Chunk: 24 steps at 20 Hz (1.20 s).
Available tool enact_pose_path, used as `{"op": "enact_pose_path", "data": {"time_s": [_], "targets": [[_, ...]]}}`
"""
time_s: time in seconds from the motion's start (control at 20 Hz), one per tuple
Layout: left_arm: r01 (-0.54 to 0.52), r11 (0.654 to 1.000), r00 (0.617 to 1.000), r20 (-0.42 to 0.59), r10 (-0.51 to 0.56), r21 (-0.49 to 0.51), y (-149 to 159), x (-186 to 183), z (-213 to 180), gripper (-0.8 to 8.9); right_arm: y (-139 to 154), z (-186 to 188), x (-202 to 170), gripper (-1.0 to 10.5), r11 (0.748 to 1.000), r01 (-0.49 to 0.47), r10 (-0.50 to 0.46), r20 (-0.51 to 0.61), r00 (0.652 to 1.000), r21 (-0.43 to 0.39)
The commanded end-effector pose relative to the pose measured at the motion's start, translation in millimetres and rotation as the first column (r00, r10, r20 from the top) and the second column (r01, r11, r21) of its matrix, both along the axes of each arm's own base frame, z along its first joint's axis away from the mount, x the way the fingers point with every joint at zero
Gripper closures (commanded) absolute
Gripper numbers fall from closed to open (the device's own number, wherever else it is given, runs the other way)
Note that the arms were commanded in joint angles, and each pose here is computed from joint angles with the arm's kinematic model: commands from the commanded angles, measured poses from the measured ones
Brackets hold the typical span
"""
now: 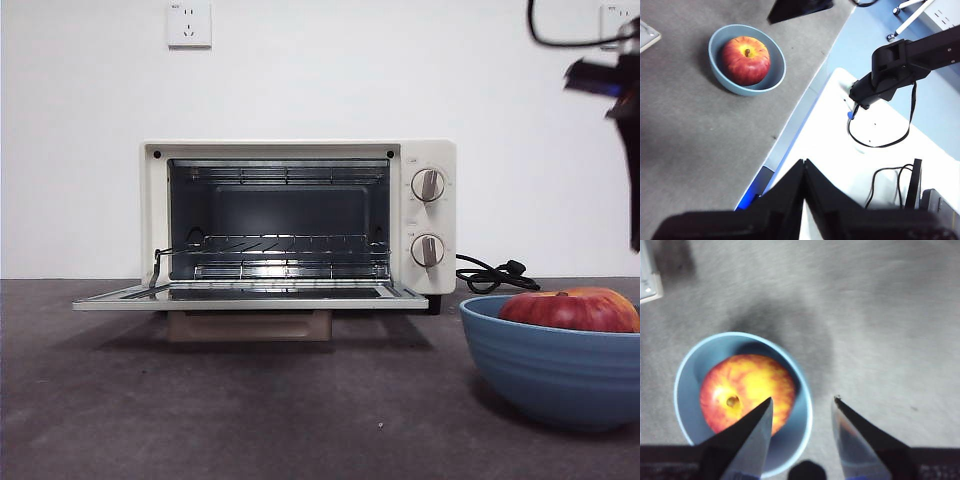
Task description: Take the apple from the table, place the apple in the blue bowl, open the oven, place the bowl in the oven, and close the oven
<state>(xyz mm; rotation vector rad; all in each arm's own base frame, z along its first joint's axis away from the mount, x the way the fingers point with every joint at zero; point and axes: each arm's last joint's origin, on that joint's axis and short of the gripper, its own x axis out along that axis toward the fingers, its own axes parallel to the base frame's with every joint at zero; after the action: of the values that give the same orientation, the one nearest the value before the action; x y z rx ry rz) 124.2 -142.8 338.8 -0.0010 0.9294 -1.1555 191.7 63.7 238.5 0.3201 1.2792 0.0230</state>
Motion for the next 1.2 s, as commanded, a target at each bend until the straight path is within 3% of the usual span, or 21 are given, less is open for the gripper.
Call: {"op": "enact_pose_path", "data": {"time_s": [0.05,0.35,0.55,0.8,0.9,1.05,1.2], "targets": [[-0.011,1.000,1.000,0.016,0.011,0.013,4.5,-3.0,1.1,8.19,2.0,-15.2,6.5,7.5,0.999,-0.021,0.019,-0.073,0.997,-0.029],[-0.026,0.999,1.000,0.015,0.025,0.037,8.2,-6.0,0.9,8.19,5.7,-38.5,20.0,7.8,0.997,-0.030,0.016,-0.168,0.986,-0.078],[-0.028,0.999,0.999,0.028,0.027,0.033,9.8,-7.3,2.3,8.19,7.0,-46.1,24.2,9.6,0.995,-0.031,0.013,-0.187,0.982,-0.095],[-0.041,0.999,0.997,0.059,0.039,0.035,14.7,-10.9,5.2,8.19,8.2,-43.1,24.0,9.6,0.998,-0.028,0.018,-0.185,0.983,-0.051],[-0.040,0.999,0.997,0.069,0.038,0.033,17.6,-12.7,6.5,8.19,12.8,-35.0,26.6,9.6,1.000,-0.021,0.020,-0.172,0.985,-0.001],[-0.056,0.998,0.995,0.084,0.053,0.033,23.9,-13.7,8.2,8.19,23.7,-8.1,33.4,9.6,1.000,-0.023,0.022,-0.118,0.993,-0.006],[-0.129,0.984,0.981,0.161,0.109,0.125,32.4,-11.2,5.5,8.19,36.8,27.3,40.1,9.6,1.000,-0.004,0.004,-0.032,0.999,-0.015]]}}
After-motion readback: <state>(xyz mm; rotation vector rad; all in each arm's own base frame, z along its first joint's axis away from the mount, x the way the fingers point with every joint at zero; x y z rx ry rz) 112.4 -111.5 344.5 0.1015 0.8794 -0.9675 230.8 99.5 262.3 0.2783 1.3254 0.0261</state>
